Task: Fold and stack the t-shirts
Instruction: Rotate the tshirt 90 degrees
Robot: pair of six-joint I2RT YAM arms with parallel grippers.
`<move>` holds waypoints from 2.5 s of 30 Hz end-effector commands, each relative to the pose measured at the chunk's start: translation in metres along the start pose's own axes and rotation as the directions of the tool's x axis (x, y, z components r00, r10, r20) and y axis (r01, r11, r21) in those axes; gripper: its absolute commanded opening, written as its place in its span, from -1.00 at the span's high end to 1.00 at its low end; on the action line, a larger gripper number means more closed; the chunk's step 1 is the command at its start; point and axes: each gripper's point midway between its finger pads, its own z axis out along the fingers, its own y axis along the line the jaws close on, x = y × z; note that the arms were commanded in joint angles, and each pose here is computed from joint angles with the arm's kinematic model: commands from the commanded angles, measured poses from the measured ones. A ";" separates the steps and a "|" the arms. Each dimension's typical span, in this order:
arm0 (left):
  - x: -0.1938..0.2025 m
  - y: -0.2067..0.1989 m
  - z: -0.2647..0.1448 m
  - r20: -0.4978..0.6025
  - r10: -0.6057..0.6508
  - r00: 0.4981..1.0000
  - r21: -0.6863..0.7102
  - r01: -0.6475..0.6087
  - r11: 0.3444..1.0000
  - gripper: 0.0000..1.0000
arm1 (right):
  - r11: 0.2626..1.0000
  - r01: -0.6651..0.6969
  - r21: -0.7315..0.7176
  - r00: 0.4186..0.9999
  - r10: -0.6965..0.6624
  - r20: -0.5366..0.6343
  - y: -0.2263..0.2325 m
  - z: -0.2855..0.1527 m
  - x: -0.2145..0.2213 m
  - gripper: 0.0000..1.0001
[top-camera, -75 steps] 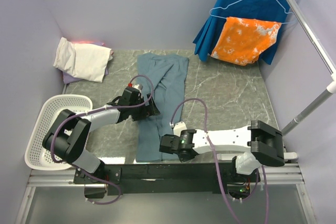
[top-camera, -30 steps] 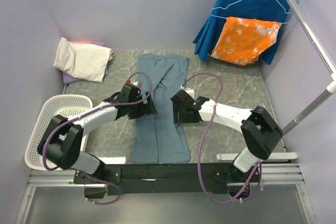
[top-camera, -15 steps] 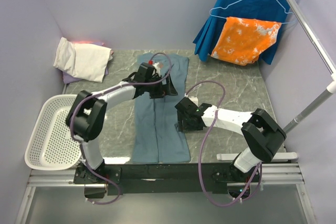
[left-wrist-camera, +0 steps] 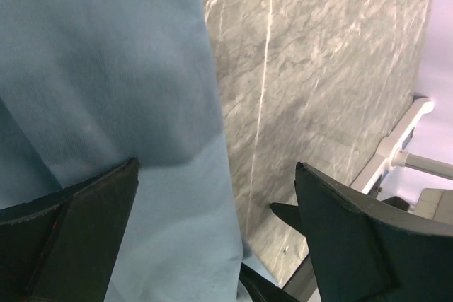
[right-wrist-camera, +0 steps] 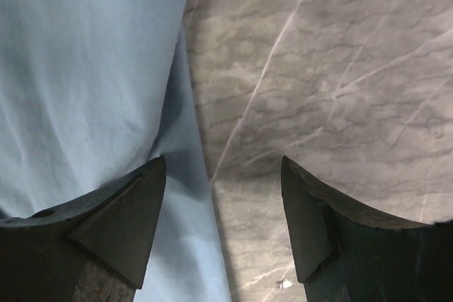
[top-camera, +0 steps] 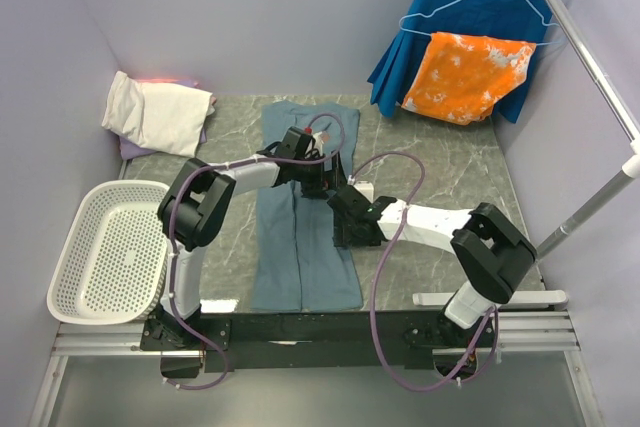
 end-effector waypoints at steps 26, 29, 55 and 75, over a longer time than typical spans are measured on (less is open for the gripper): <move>0.026 0.033 0.021 -0.065 0.013 0.998 -0.015 -0.014 1.000 -0.99 | 0.887 -0.013 0.461 0.993 0.066 -0.099 -0.097 -0.012 0.057 -0.51; 0.028 0.038 0.021 -0.070 0.018 0.997 -0.037 -0.020 0.999 -0.99 | 0.881 -0.016 0.473 0.991 0.075 -0.107 -0.098 -0.017 0.060 -0.49; 0.007 0.002 -0.006 0.015 0.085 0.996 0.030 -0.085 0.996 -0.99 | 0.922 -0.172 0.346 0.982 0.132 0.136 -0.084 -0.089 0.000 -0.56; 0.122 0.041 -0.172 0.249 -0.103 0.963 -0.261 0.169 0.950 -0.99 | 0.986 -0.082 -0.147 0.989 0.062 -0.137 -0.027 -0.074 0.076 -0.57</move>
